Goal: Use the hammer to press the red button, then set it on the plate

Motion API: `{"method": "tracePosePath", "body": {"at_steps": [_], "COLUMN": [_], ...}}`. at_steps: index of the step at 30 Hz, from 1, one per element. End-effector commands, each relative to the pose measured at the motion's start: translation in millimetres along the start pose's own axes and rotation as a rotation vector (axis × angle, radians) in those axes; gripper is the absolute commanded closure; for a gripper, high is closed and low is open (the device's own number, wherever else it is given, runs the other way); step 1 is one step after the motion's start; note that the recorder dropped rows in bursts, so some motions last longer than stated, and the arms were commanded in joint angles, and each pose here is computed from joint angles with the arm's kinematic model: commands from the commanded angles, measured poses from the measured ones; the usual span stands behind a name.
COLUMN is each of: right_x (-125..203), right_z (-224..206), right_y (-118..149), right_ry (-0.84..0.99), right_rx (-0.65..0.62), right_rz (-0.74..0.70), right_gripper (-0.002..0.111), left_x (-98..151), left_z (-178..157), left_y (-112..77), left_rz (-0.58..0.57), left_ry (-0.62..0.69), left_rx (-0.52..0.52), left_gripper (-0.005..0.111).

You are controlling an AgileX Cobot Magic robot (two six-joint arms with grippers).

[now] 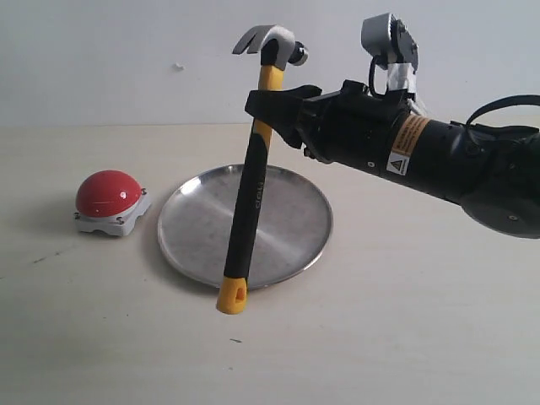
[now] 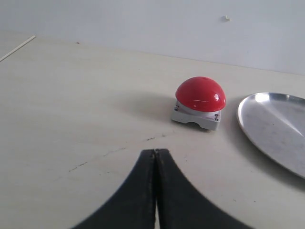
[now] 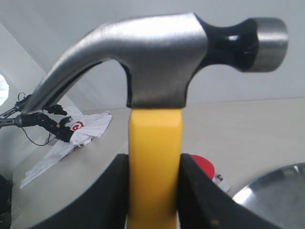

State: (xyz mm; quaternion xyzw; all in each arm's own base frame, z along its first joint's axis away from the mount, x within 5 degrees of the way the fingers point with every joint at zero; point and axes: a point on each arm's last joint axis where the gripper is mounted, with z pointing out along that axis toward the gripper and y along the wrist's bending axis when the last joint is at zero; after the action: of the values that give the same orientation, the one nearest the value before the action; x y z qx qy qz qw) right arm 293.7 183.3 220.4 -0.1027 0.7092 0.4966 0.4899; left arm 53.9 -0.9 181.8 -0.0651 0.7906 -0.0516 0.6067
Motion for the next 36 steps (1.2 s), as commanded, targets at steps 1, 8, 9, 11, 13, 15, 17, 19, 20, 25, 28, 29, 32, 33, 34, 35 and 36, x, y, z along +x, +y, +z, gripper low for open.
{"method": "tracePosePath", "body": {"at_steps": [1,8,9,11,13,15,17,19,20,25,28,29,32,33,34,35,36], "right_x": [-6.2,-4.9,-4.8,-4.7,-4.7,-4.2,-3.9,-3.8,-3.8,-2.5,-2.5,-2.5,-2.1,-1.9,-1.9,-1.9,-1.9], "right_z": [0.3,0.8,0.8,0.8,0.8,0.8,0.8,0.8,0.8,0.8,0.8,0.8,0.8,0.8,0.8,0.8,0.8], "right_y": [7.4,7.0,7.1,7.1,7.1,7.4,7.6,7.7,7.7,8.4,8.4,8.4,8.6,8.7,8.7,8.7,8.7], "right_ry": [-0.09,-0.079,-0.078,-0.077,-0.077,-0.072,-0.069,-0.067,-0.067,-0.054,-0.054,-0.054,-0.05,-0.048,-0.048,-0.048,-0.048], "right_rx": [-0.133,-0.13,-0.131,-0.131,-0.131,-0.134,-0.136,-0.137,-0.137,-0.145,-0.145,-0.145,-0.147,-0.148,-0.148,-0.148,-0.148], "right_rz": [0.012,-0.037,-0.038,-0.039,-0.039,-0.043,-0.045,-0.046,-0.046,-0.055,-0.055,-0.055,-0.058,-0.059,-0.059,-0.059,-0.059], "right_gripper": [0.108,0.108,0.108,0.108,0.108,0.108,0.108,0.108,0.108,0.108,0.108,0.108,0.108,0.108,0.108,0.108,0.108], "left_x": [-1.1,-1.1,-1.1,-1.1,-1.1,-1.1,-1.6,-6.2,-10.9,-33.2,-43.9,-46.2,-50.9,-52.9,-54.1,-55.5,-60.0], "left_z": [-0.5,-0.5,-0.5,-0.5,-0.5,-0.5,-0.5,-0.7,-1.2,-6.8,-11.8,-13.2,-16.1,-17.6,-18.4,-19.5,-23.2], "left_y": [0.1,0.1,0.1,0.1,0.2,0.2,0.6,0.5,-0.3,-2.5,-0.8,-0.4,0.4,0.7,0.9,1.2,2.0], "left_rz": [-0.009,-0.009,-0.009,-0.009,-0.005,-0.005,0.019,0.074,0.055,-0.379,-0.38,-0.38,-0.382,-0.395,-0.414,-0.421,-0.431], "left_ry": [-0.015,-0.015,-0.015,-0.015,-0.015,-0.015,-0.019,-0.07,-0.122,-0.366,-0.498,-0.528,-0.59,-0.617,-0.633,-0.651,-0.716], "left_rx": [-0.004,-0.004,-0.004,-0.004,-0.004,-0.004,-0.009,-0.01,-0.002,0.098,0.105,0.107,0.11,0.116,0.123,0.127,0.136], "left_gripper": [0.107,0.107,0.107,0.107,0.107,0.107,0.107,0.107,0.107,0.107,0.107,0.107,0.107,0.107,0.107,0.107,0.107]}}
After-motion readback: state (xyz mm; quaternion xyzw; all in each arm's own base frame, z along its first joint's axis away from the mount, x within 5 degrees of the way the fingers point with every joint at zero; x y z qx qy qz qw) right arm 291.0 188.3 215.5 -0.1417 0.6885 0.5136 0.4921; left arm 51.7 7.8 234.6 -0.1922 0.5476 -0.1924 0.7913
